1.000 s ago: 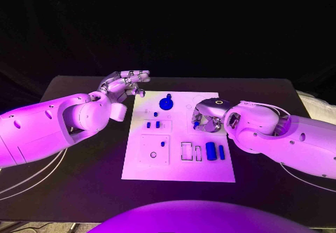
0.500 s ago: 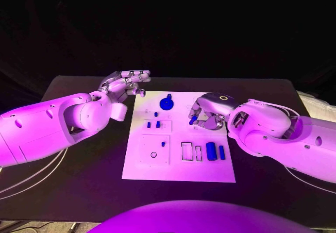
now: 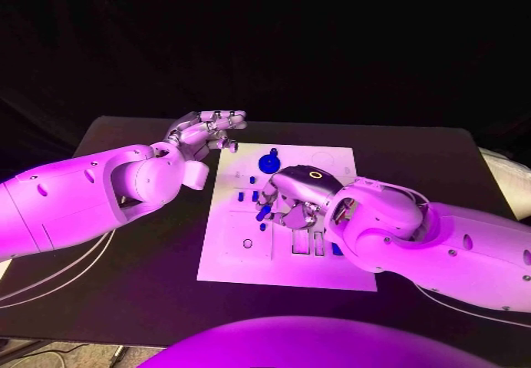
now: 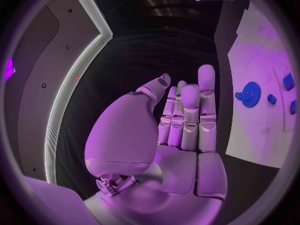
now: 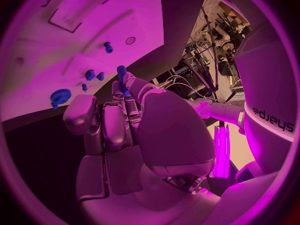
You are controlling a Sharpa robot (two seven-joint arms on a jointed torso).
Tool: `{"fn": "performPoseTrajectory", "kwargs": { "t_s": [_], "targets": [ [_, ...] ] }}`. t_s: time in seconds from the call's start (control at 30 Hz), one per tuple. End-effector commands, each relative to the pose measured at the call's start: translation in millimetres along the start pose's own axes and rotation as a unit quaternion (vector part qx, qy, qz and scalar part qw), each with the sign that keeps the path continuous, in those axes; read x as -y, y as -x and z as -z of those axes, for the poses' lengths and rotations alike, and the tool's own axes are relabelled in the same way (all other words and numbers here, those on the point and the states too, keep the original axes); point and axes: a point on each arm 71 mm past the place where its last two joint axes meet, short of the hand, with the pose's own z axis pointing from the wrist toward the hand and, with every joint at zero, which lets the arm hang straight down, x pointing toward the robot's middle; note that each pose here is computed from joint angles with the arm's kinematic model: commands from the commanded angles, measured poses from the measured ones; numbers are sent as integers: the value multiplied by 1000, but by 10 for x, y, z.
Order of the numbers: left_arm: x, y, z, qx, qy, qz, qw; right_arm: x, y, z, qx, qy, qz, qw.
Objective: Assemble the parts on the task board
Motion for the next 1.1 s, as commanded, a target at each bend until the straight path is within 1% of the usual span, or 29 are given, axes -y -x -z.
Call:
{"fn": "performPoseTrajectory", "kwargs": {
  "t_s": [0.03, 0.17, 0.27, 0.5, 0.7, 1.0, 1.1],
  "targets": [
    [3, -36, -6, -13, -3, 2, 1000, -70, -90, -38, -12, 21, -10, 1000],
    [-2, -51, -18, -15, -3, 2, 1000, -125, -240, -102, -30, 29, -16, 999],
    [-12, -64, -28, -16, -2, 3, 1000, -117, -320, -128, -39, 29, -14, 999],
    [-34, -71, -34, -17, 0, 4, 1000, -76, -437, -154, -57, 23, -11, 998],
    [-43, -71, -35, -17, 0, 4, 1000, -43, -482, -162, -67, 17, -4, 998],
    [-46, -69, -33, -17, 1, 4, 1000, -22, -501, -179, -69, 14, 14, 997],
    [-47, -69, -33, -17, 1, 4, 1000, -32, -519, -190, -78, 14, 24, 997]
  ]
}}
